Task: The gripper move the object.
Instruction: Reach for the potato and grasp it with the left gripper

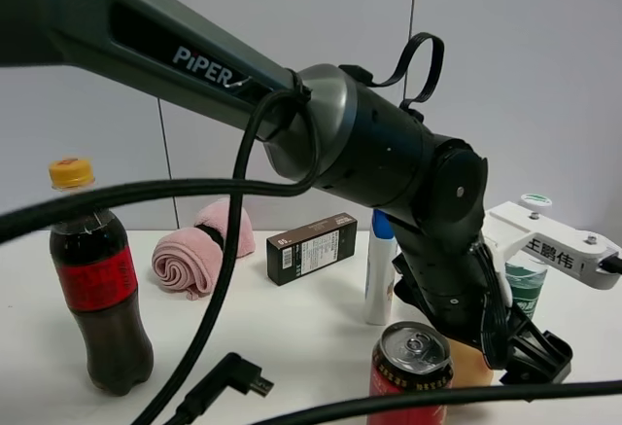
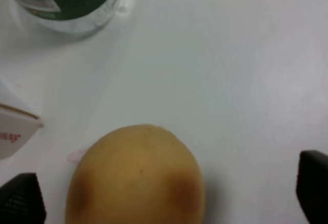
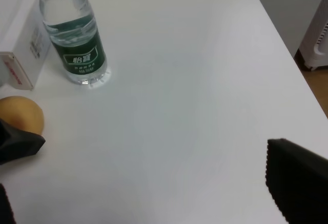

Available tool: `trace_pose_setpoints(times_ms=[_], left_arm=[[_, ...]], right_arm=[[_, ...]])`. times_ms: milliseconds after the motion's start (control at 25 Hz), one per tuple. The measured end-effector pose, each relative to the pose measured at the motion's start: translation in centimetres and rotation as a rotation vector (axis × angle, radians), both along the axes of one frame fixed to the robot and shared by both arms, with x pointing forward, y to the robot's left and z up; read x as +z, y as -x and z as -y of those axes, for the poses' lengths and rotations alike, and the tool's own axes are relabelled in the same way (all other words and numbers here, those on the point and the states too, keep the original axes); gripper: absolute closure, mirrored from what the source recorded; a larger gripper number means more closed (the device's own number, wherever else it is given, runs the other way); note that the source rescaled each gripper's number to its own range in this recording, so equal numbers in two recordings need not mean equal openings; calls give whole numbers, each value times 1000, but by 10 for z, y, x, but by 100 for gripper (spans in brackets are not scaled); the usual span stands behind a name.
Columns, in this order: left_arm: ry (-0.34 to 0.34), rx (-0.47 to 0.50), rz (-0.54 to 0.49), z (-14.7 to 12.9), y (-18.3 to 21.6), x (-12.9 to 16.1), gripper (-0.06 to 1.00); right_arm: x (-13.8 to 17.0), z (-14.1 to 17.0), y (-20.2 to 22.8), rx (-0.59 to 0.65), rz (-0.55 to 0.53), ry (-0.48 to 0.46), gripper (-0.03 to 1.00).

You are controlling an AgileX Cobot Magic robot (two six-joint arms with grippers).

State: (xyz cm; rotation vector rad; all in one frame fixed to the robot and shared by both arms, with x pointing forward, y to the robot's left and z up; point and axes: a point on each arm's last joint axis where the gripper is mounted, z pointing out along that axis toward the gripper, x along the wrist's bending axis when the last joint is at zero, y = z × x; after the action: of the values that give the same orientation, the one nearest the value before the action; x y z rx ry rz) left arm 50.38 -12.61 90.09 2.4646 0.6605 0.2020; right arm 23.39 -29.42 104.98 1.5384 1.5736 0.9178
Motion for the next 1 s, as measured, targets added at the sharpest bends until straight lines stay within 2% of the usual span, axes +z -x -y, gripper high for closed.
trace_pose_setpoints(times_ms=[360,680,1000], left_arm=[[11,-2,10,1,-1,-1,-6],[-18,-3,-11,-1,1,-3,-6],[-18,-3,-11,-1,1,-3,-6]], right_arm=[[0,0,0,0,0,0,-3],[0,0,0,0,0,0,-3],[0,0,0,0,0,0,-3]])
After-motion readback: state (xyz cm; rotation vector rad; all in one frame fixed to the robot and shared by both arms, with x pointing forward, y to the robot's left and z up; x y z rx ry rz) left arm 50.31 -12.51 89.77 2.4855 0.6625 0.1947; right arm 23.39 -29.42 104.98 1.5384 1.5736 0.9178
